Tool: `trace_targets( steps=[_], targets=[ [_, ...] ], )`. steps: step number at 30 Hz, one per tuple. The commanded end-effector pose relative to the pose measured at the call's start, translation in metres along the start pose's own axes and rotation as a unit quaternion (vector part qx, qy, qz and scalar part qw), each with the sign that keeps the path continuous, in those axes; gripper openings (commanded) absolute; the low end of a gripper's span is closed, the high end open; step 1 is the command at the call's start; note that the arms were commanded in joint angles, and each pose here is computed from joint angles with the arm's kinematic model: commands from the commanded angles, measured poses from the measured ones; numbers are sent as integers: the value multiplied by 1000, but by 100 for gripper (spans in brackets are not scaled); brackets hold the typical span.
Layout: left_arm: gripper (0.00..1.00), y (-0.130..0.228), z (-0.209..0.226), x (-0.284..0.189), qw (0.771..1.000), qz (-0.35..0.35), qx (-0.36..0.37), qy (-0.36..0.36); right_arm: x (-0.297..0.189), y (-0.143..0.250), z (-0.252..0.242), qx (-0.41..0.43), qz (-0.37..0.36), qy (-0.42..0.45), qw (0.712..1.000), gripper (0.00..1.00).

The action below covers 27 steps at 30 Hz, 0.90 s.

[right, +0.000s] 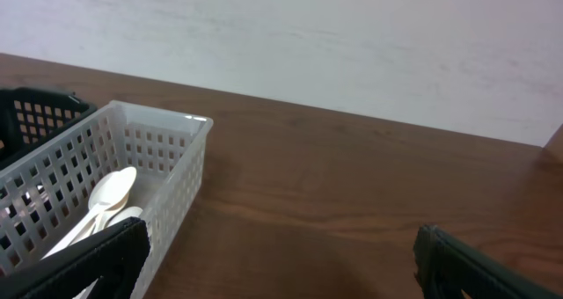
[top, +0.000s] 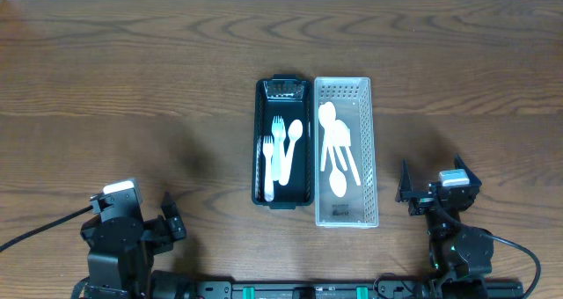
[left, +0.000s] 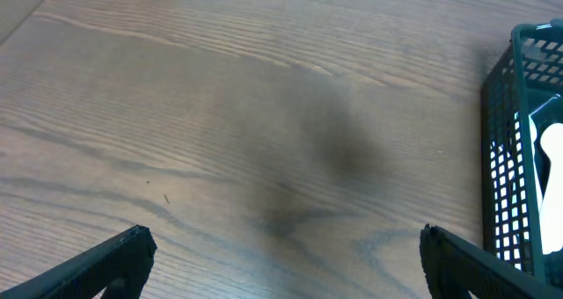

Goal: Pack container

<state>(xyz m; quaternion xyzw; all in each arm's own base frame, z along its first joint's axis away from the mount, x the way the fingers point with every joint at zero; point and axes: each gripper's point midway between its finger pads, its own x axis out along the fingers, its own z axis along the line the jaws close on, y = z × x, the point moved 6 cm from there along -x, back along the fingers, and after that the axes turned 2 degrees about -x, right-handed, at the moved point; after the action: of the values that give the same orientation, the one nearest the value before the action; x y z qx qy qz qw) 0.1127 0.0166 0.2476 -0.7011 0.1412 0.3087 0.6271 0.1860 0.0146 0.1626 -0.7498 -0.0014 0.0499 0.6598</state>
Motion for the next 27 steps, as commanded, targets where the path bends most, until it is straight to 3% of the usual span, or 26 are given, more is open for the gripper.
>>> trace_targets(
  steps=[1,5,11,19,27],
  targets=[
    [98,1,9,-3,999,-11,-22,-25,0,1,-1,-7,0,0,1000,99],
    [98,10,19,-10,997,-44,-44,-42,0,1,-1,-7,0,1,1000,99],
    [98,15,5,6,989,-136,54,21,0,1,-1,-7,0,1,1000,99],
    [98,5,-14,57,967,-243,58,60,0,1,-1,-7,0,1,1000,99],
    [98,20,-24,95,956,-274,57,84,0,1,-1,-7,0,1,1000,99]
  ],
)
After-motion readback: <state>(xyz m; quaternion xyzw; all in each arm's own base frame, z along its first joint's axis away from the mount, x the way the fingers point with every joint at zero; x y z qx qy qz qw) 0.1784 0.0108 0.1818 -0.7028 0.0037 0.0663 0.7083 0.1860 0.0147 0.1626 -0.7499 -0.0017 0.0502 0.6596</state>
